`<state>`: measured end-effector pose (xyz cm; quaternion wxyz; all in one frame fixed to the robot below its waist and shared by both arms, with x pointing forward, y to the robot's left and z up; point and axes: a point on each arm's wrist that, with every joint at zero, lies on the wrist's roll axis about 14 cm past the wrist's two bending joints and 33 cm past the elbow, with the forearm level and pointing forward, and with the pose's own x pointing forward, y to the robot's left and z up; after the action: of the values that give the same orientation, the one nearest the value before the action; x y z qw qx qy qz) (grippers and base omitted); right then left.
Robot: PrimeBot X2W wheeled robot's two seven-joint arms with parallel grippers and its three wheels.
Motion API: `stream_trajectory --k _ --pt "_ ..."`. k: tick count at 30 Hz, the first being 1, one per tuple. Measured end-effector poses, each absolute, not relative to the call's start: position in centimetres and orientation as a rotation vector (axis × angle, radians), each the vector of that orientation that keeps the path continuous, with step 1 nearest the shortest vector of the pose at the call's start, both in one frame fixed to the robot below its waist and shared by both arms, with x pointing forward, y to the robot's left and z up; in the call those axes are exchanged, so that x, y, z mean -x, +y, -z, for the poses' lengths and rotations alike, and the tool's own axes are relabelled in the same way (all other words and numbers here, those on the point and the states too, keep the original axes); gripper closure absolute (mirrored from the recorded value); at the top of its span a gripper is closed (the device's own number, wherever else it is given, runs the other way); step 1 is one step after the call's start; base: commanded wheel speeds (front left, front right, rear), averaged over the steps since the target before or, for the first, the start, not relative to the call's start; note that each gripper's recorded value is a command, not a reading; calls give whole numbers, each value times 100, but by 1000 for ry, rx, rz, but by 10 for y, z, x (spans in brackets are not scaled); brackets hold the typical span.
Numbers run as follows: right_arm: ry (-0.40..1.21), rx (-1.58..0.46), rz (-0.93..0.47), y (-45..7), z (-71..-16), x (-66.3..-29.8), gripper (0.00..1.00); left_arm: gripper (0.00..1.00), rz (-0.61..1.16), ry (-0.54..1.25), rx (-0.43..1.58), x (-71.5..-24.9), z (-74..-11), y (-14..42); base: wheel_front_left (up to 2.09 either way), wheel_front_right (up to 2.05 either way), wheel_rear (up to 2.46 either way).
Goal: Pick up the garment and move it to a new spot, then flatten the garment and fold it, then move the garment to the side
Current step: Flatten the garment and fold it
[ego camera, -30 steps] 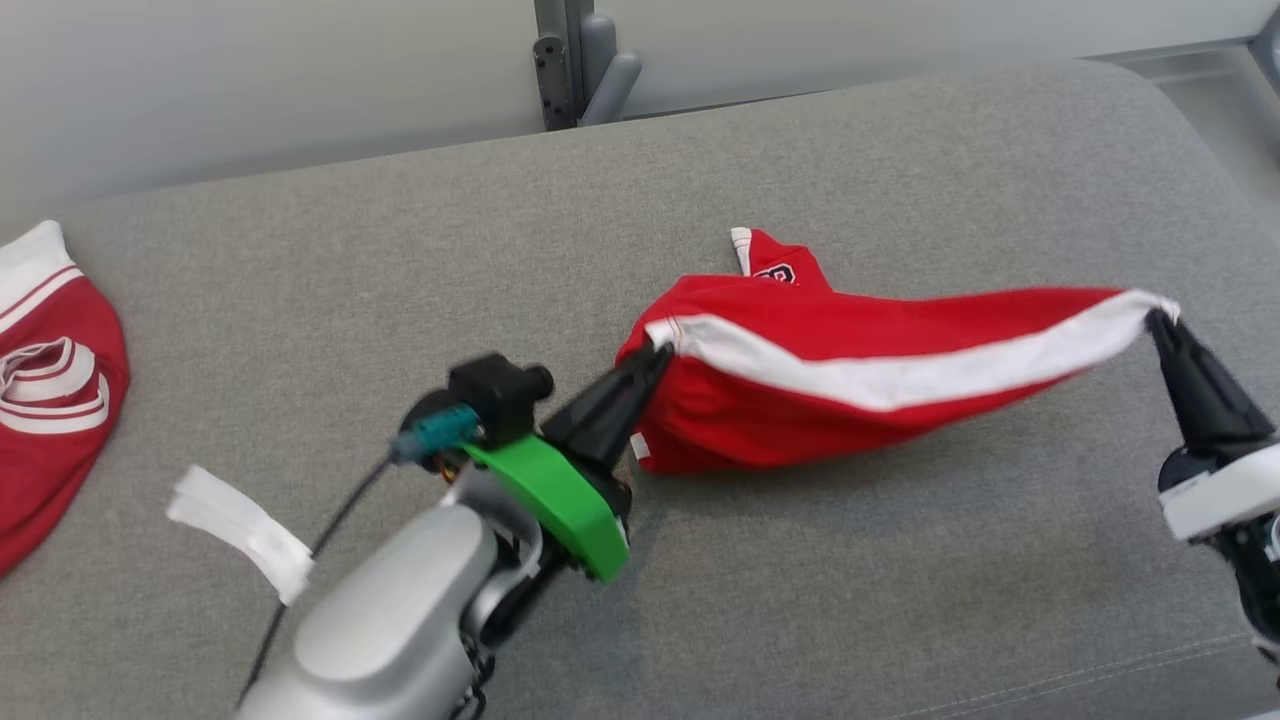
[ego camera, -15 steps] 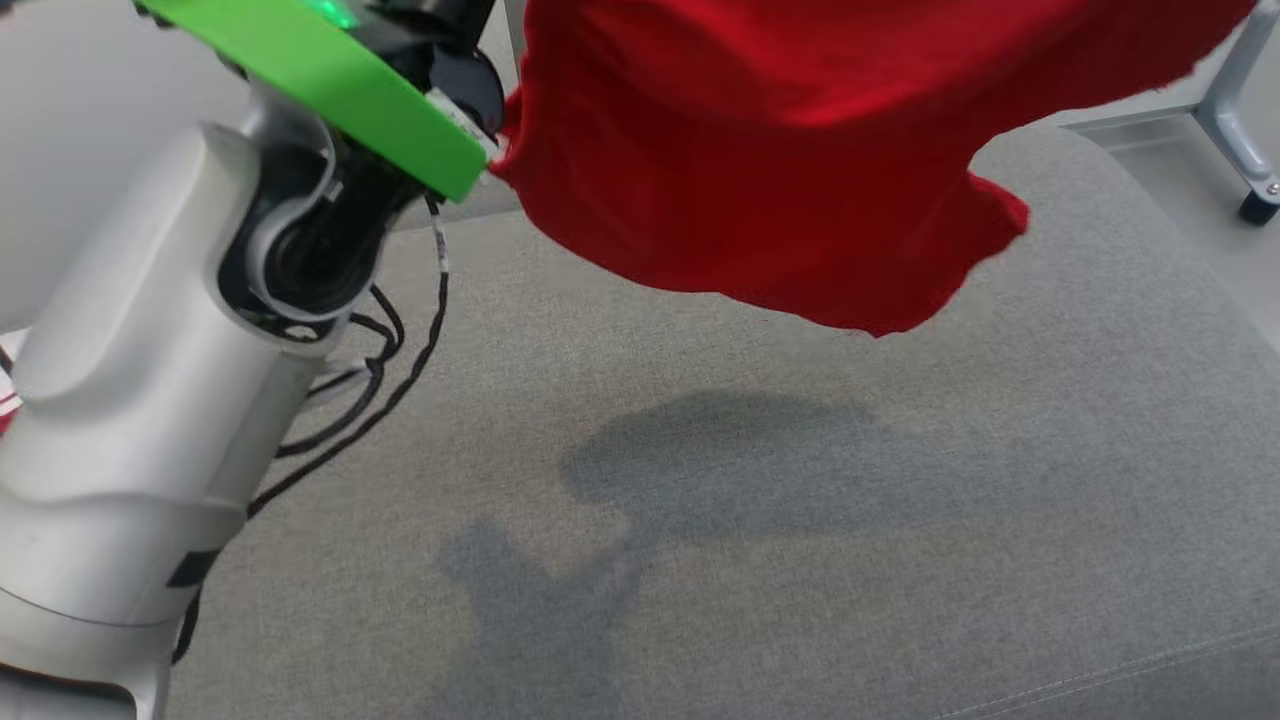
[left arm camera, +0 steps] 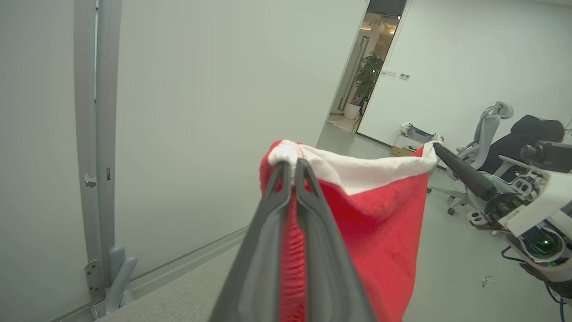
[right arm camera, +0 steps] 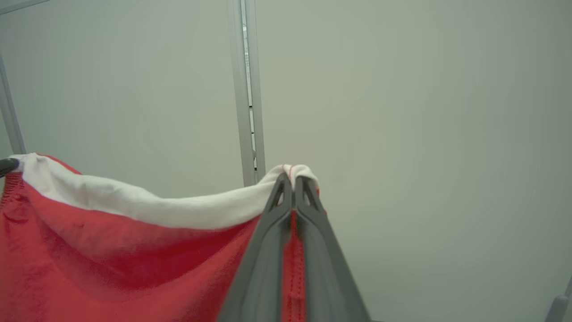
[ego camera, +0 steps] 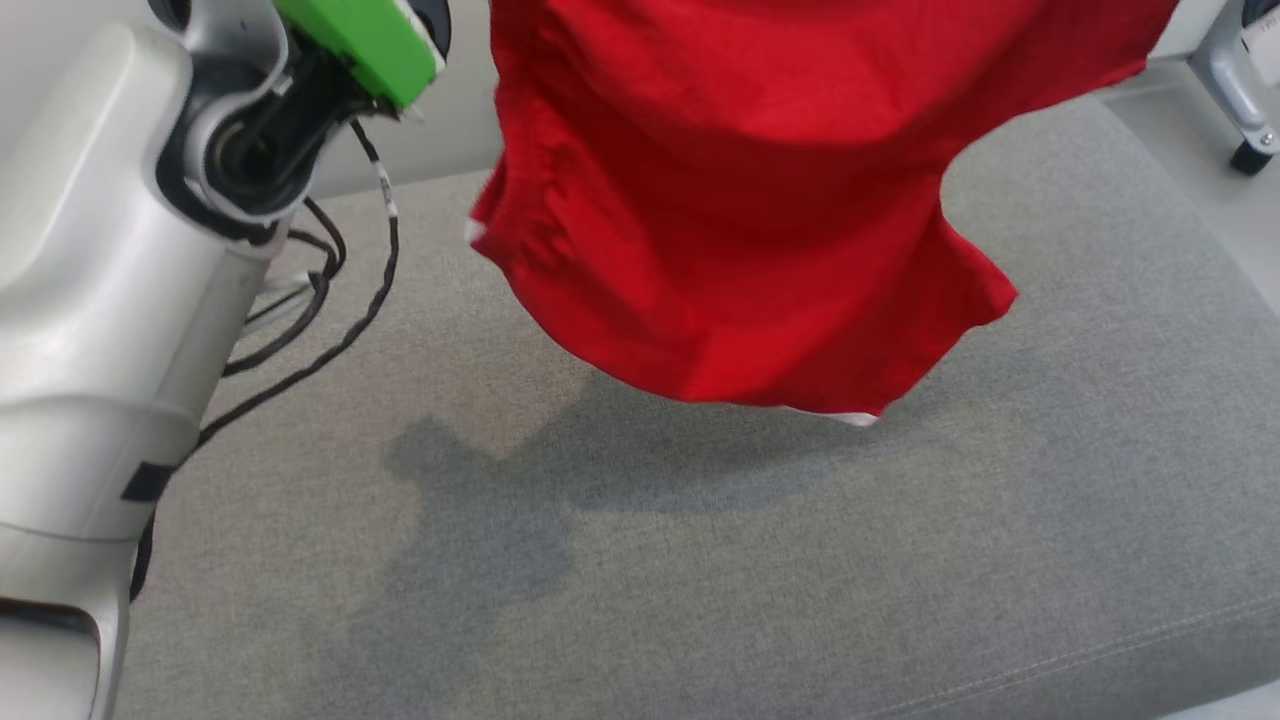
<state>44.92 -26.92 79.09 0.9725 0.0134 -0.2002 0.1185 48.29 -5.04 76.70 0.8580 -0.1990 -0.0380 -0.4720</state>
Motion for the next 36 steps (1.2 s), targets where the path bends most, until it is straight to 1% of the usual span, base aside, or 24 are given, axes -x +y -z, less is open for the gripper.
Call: stream_trajectory --k 3,5,9,12,15,17,20,22,24,27,32,36 --pt "-371 -30 -244 -256 -784 -483 100 100 982 -67 377 -507 -763 -54 0 0 0" --pt "-378 -35 -240 -249 -785 -508 100 100 953 -97 324 -529 -763 -53 0 0 0" --pt "-517 2 -223 -236 -809 -551 100 100 909 -318 251 -565 -791 -47 0 0 0" --pt "-547 34 -233 -221 -801 -584 100 100 881 -454 171 -590 -789 -42 0 0 0" --pt "-505 41 -260 -205 -767 -613 100 100 875 -497 141 -614 -758 -42 0 0 0" --pt "-457 47 -287 -195 -732 -628 100 100 876 -450 138 -632 -719 -43 0 0 0" --pt "-354 26 -304 -190 -665 -641 100 100 882 -325 147 -649 -646 -44 0 0 0" --pt "-282 2 -298 -192 -620 -642 100 100 882 -252 194 -652 -604 -42 0 0 0" --pt "-221 -9 -298 -193 -582 -638 100 100 891 -215 240 -647 -575 -41 0 0 0" --pt "-159 -10 -276 -205 -544 -625 100 100 889 -132 299 -631 -529 -36 0 0 0" --pt "-80 18 -219 -235 -510 -581 100 100 951 -57 323 -573 -492 -41 0 0 0" --pt "-47 55 -196 -251 -504 -537 100 100 986 28 347 -523 -473 -43 0 0 0"
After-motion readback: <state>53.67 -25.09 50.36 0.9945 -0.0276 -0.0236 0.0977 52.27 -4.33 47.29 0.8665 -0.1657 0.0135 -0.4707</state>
